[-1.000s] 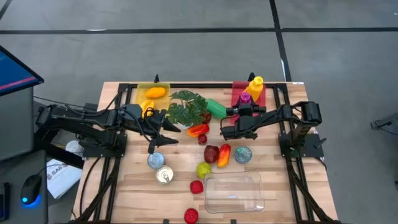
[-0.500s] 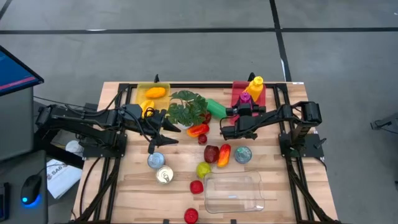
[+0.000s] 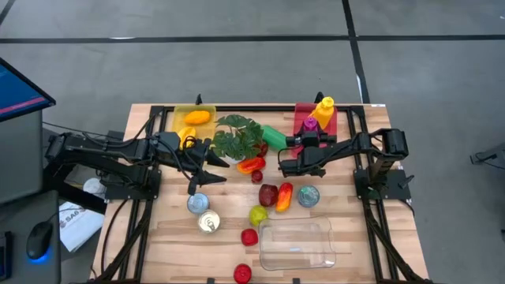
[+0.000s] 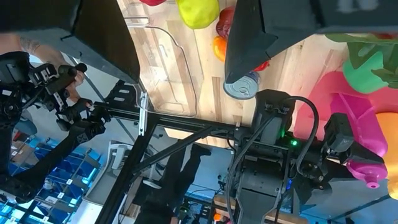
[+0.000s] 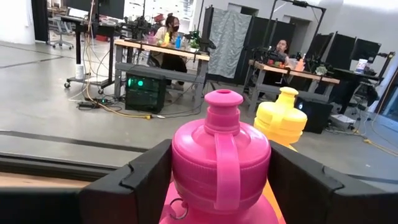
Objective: Pick & Place Food Item
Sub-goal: Put the pink water bottle into the pink bin
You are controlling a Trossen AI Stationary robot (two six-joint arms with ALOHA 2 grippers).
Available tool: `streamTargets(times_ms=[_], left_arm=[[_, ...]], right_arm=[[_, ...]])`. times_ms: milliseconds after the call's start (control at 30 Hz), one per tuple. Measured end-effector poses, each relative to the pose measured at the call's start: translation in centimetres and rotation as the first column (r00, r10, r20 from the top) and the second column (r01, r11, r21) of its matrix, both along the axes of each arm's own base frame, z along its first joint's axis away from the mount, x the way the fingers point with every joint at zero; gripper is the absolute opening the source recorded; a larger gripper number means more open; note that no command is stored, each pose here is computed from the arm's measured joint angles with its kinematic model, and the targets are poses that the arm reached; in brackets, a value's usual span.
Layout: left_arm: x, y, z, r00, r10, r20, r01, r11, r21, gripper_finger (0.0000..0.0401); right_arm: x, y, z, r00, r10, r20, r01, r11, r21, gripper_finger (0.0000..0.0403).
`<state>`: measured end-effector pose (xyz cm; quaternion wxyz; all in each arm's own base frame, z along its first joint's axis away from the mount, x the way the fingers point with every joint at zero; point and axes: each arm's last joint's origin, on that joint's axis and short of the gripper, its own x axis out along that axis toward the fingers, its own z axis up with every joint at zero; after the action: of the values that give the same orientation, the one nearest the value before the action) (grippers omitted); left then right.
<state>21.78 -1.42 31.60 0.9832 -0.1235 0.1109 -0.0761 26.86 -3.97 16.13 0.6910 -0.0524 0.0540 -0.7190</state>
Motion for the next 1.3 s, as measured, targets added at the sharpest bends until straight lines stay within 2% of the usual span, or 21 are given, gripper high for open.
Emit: streamTargets(times_ms=[1167, 1300], left_arm=[[0.0, 0.0, 0.01, 1.0, 0.001, 0.001, -0.001, 1.0, -0.002, 0.0227], [0.0, 0.0, 0.01, 1.0, 0.0, 0.001, 0.0, 1.0, -0.002, 0.0227]], right_arm=[[0.01, 0.03, 0.0, 1.0, 0.001, 0.029, -0.001, 1.0, 0.001, 0.0241], [-0.05, 0.03, 0.01, 1.0, 0.0, 0.018, 0.0, 1.0, 0.004, 0.026]])
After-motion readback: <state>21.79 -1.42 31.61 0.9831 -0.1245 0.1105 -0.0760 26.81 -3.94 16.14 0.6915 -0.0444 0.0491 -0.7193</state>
